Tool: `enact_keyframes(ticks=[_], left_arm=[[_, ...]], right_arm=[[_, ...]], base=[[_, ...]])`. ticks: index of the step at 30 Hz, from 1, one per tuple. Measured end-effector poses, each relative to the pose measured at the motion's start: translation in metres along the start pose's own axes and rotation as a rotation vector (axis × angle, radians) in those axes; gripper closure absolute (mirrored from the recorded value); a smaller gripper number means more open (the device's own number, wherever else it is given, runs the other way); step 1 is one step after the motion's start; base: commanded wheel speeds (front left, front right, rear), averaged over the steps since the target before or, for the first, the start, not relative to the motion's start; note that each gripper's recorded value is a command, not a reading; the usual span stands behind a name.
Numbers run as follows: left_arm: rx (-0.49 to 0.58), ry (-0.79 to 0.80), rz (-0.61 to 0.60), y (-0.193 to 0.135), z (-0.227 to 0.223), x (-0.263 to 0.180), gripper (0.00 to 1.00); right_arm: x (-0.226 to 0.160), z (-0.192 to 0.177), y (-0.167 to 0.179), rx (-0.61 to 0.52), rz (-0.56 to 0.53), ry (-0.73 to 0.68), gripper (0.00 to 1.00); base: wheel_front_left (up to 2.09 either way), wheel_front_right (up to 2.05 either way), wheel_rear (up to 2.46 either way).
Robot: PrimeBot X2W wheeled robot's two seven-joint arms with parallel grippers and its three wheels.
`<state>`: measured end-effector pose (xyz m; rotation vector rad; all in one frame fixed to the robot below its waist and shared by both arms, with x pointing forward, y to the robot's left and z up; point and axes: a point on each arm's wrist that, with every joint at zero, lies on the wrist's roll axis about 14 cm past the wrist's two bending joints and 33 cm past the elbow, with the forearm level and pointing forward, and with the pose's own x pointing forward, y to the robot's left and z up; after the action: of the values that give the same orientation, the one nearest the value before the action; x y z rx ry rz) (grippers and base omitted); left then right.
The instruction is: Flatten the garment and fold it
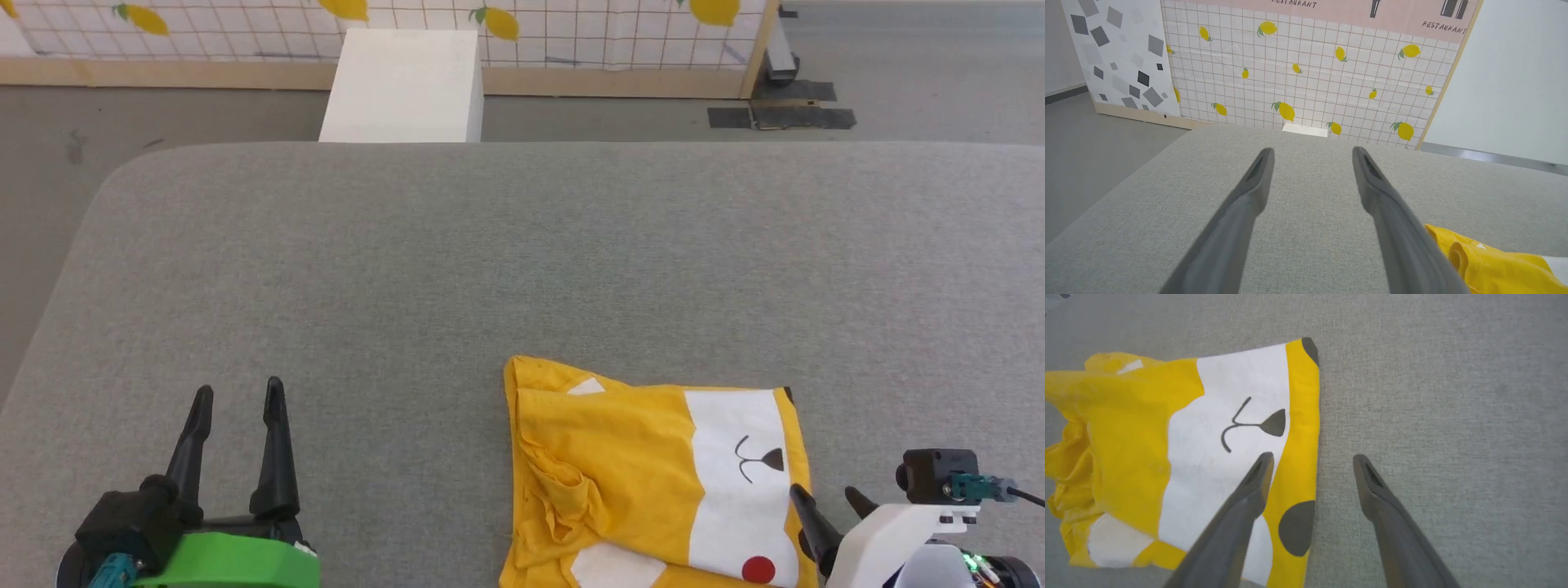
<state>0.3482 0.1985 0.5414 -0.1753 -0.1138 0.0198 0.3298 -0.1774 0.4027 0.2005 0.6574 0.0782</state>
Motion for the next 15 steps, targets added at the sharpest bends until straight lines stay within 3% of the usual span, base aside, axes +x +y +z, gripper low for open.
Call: enact_keyframes(ticks=[8, 9, 10, 11, 15], left_arm=[[0.022, 0.006, 0.031, 0.011, 0.001, -0.005, 0.0], [0.024, 0.009, 0.037, 0.013, 0.001, -0.006, 0.0], [0.026, 0.01, 0.043, 0.015, 0.001, -0.007, 0.0], [0.027, 0.011, 0.047, 0.016, 0.001, -0.008, 0.0], [0.03, 0.017, 0.058, 0.019, 0.0, -0.009, 0.0]], right_arm=[[0.028, -0.012, 0.008, -0.001, 0.02, 0.069, 0.0], [0.031, -0.014, 0.008, 0.004, 0.02, 0.081, 0.38], [0.033, -0.016, 0.006, 0.007, 0.016, 0.096, 0.91], [0.035, -0.016, 0.007, 0.006, 0.018, 0.102, 1.0], [0.043, -0.014, 0.01, 0.005, 0.026, 0.108, 1.0]], base=[[0.0, 0.0, 0.0], [0.0, 0.0, 0.0], [0.0, 0.0, 0.0], [0.0, 0.0, 0.0], [0.0, 0.0, 0.0]])
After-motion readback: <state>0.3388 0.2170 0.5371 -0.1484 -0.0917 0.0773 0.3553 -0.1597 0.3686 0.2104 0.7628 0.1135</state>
